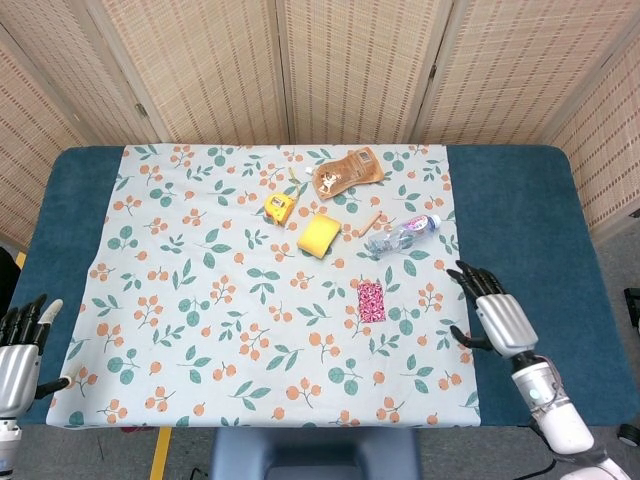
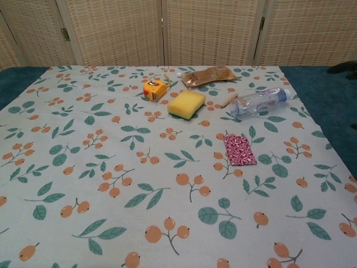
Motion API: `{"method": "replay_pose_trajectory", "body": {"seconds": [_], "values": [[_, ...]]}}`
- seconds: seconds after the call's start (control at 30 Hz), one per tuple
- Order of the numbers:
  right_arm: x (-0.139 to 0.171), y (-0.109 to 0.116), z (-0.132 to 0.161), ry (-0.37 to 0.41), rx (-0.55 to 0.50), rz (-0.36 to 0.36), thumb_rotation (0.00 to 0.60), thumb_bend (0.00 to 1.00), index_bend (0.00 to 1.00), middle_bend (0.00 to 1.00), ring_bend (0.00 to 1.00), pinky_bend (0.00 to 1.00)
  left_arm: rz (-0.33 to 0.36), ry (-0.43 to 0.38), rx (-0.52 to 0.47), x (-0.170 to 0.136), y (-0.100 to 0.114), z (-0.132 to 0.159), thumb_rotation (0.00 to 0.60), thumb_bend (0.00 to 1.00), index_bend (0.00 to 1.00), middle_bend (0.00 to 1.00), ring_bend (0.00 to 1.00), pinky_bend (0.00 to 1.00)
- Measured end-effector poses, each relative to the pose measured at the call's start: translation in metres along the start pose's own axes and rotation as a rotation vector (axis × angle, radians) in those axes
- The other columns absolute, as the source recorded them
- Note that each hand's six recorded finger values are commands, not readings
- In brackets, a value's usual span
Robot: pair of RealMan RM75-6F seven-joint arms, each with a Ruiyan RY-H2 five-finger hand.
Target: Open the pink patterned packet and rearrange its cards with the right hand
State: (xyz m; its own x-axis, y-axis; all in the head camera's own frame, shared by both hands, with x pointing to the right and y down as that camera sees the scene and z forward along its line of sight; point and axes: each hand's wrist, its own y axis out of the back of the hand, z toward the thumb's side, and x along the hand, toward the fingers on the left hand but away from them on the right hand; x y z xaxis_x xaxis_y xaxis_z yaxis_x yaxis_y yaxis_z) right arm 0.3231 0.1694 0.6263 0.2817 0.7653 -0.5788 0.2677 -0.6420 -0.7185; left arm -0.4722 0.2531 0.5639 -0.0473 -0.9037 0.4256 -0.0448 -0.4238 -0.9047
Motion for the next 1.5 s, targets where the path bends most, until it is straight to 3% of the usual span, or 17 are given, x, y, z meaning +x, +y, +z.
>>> {"method": "replay_pose_trajectory", "body": {"seconds": [0.13, 0.43, 1.1, 1.5], "values": [[-0.019, -0.016, 0.014, 0.019, -0.021, 0.054, 0.441, 0.15, 0.21, 0.0, 0.0, 0.0, 0.002, -0.001, -0.003, -0.002, 0.001, -0.001, 0.6, 0.26, 0.12, 0.0, 0.02, 0.0], [-0.059, -0.044, 0.04, 0.041, -0.015, 0.125, 0.434, 0.15, 0.3, 0.0, 0.0, 0.0, -0.001, -0.005, -0.009, -0.004, 0.0, -0.002, 0.6, 0.26, 0.14, 0.0, 0.02, 0.0], [-0.11, -0.102, 0.06, -0.03, 0.028, 0.241, 0.398, 0.14, 0.3, 0.0, 0.0, 0.0, -0.014, -0.008, -0.017, -0.005, -0.004, -0.005, 0.6, 0.26, 0.16, 0.0, 0.03, 0.0], [-0.122, -0.109, 0.061, -0.041, 0.053, 0.249, 0.396, 0.14, 0.3, 0.0, 0.0, 0.0, -0.019, -0.003, -0.02, -0.005, -0.008, -0.008, 0.6, 0.26, 0.16, 0.0, 0.03, 0.0]]}}
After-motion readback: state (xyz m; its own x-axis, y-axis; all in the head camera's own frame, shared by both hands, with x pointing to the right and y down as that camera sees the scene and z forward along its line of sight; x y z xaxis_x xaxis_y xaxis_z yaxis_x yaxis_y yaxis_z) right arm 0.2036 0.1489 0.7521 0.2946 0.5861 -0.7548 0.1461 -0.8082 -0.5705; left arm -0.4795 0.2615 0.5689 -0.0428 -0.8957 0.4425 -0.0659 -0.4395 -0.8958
